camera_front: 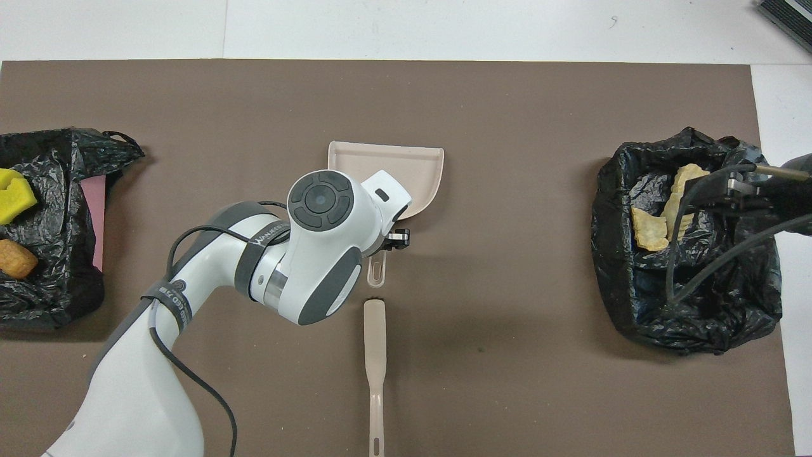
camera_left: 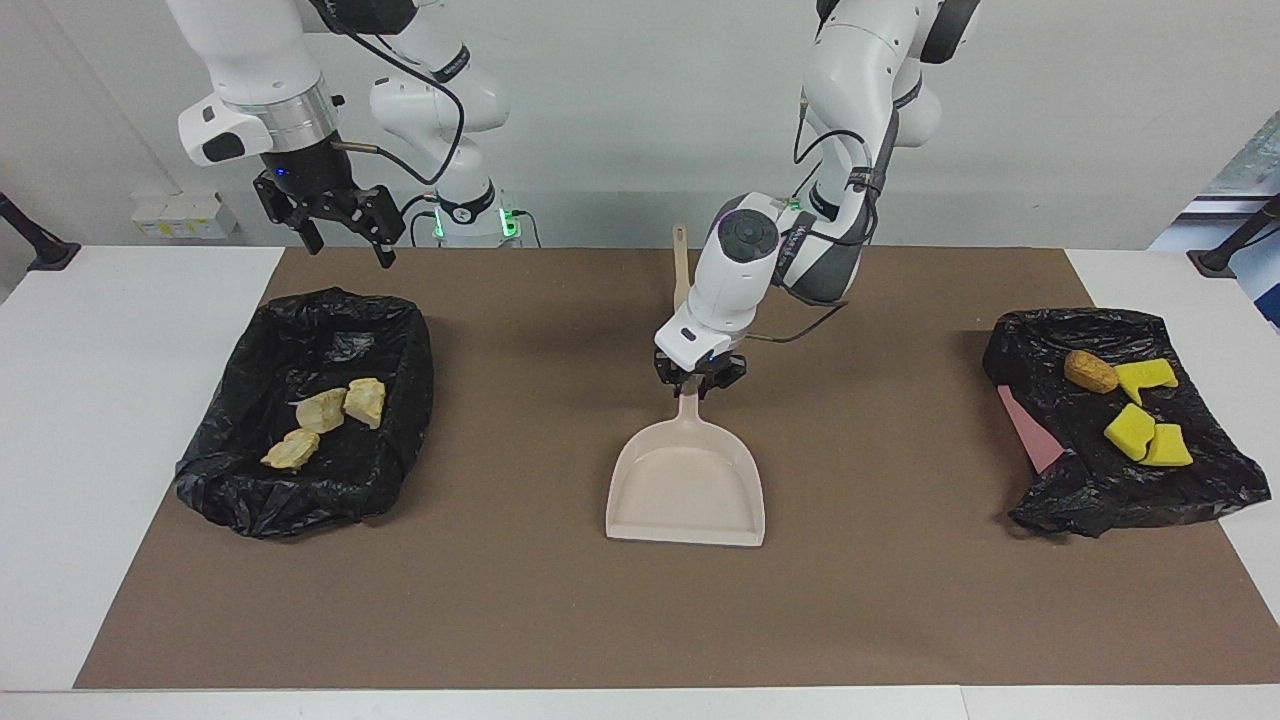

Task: Sweep and dump trash in bin

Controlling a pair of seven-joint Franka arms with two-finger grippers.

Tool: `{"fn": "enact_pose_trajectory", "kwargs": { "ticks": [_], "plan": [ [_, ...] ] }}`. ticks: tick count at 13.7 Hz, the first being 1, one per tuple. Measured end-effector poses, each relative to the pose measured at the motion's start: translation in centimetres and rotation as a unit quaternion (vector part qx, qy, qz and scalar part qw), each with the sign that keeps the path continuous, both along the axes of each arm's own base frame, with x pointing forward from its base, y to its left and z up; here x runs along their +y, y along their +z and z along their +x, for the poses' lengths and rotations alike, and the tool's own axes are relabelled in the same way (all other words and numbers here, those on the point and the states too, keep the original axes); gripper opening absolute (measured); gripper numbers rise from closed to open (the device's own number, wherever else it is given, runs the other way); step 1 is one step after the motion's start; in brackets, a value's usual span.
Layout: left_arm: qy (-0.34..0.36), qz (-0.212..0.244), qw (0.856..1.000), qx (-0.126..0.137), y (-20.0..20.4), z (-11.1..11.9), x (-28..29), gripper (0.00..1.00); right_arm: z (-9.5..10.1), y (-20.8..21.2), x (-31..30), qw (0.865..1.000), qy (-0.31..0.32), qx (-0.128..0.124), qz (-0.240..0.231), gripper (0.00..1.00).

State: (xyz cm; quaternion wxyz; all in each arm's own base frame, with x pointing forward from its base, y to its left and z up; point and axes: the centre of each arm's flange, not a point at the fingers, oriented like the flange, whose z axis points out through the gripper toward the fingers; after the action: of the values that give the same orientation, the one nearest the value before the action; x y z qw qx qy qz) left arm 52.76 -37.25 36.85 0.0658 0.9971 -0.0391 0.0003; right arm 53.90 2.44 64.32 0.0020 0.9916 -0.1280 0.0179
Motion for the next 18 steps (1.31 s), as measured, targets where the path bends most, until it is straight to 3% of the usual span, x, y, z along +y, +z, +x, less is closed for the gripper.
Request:
{"fn": "enact_pose_trajectory", "kwargs": {
  "ticks": [4, 7, 11, 15, 18],
  "plan": [
    [0.044, -0.005, 0.999, -0.019, 5.2, 3.4, 5.2, 1.0, 0.0, 0.0, 0.0, 1.0, 0.0, 0.0, 0.0, 1.0],
    [0.055, -0.003, 0.998, -0.032, 8.5, 6.0, 11.4, 1.0, 0.0, 0.0, 0.0, 1.0, 0.0, 0.0, 0.0, 1.0],
    [0.012, 0.011, 0.999, -0.032, 11.3, 8.0, 20.4, 1.0, 0.0, 0.0, 0.0, 1.0, 0.0, 0.0, 0.0, 1.0],
    [-0.011, 0.02, 0.999, -0.035, 13.7, 8.2, 27.4, 1.0, 0.0, 0.0, 0.0, 1.0, 0.0, 0.0, 0.0, 1.0],
    [-0.013, 0.032, 0.999, -0.033, 17.4, 6.4, 30.1, 1.0, 0.0, 0.0, 0.0, 1.0, 0.0, 0.0, 0.0, 1.0]
  ]
}}
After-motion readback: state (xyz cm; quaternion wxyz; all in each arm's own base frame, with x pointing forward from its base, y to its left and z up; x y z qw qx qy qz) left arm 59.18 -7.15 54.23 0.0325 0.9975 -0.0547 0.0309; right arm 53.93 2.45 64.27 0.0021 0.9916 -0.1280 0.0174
